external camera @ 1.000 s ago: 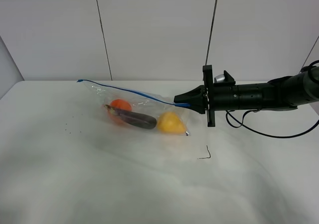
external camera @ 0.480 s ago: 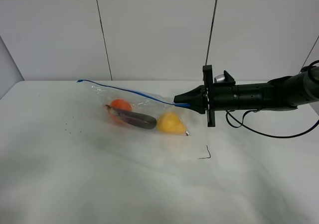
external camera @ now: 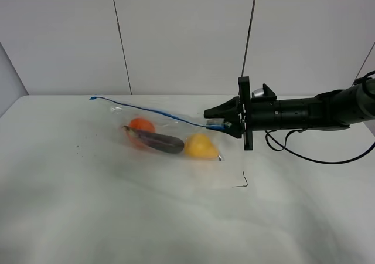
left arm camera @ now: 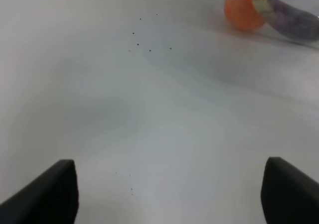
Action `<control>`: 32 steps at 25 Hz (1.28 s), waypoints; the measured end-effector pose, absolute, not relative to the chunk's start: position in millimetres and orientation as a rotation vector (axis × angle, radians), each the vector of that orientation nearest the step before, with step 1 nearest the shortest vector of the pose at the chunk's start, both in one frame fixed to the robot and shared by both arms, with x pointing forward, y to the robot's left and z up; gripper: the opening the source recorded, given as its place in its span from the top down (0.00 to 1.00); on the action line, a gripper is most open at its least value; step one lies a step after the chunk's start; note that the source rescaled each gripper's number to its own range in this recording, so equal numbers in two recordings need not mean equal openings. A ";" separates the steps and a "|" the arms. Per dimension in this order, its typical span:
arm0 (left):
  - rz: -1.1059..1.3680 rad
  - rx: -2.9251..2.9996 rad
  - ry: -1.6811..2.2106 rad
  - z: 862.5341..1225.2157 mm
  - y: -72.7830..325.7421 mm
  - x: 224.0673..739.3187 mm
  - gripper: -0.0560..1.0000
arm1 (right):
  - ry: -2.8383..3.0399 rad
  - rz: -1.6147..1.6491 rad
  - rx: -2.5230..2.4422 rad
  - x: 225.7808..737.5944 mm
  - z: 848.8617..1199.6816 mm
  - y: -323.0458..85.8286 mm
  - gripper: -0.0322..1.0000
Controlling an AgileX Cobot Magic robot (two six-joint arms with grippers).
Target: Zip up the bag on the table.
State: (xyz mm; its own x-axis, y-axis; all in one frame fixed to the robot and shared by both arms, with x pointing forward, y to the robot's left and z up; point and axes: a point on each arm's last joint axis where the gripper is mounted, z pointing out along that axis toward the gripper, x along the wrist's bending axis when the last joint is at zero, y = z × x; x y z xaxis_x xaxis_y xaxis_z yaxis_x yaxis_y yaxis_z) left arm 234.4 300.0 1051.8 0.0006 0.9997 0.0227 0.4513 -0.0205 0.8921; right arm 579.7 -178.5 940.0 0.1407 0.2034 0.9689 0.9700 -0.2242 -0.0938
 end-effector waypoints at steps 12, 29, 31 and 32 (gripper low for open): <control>0.970 1.561 1.539 1051.8 300.0 234.4 0.04 | -1.254 -1.055 -1.602 572.9 932.7 -179.2 0.00; 0.946 1.587 1.500 1051.8 300.2 234.4 0.04 | -1.622 -0.745 -1.744 574.8 918.4 -192.8 0.00; 0.945 1.589 1.497 1051.8 300.2 234.4 0.04 | -1.708 -0.692 -1.772 586.5 928.6 -196.4 0.00; 0.945 1.589 1.497 1051.8 300.2 234.4 0.04 | -1.777 -0.668 -1.788 594.1 935.5 -199.2 0.00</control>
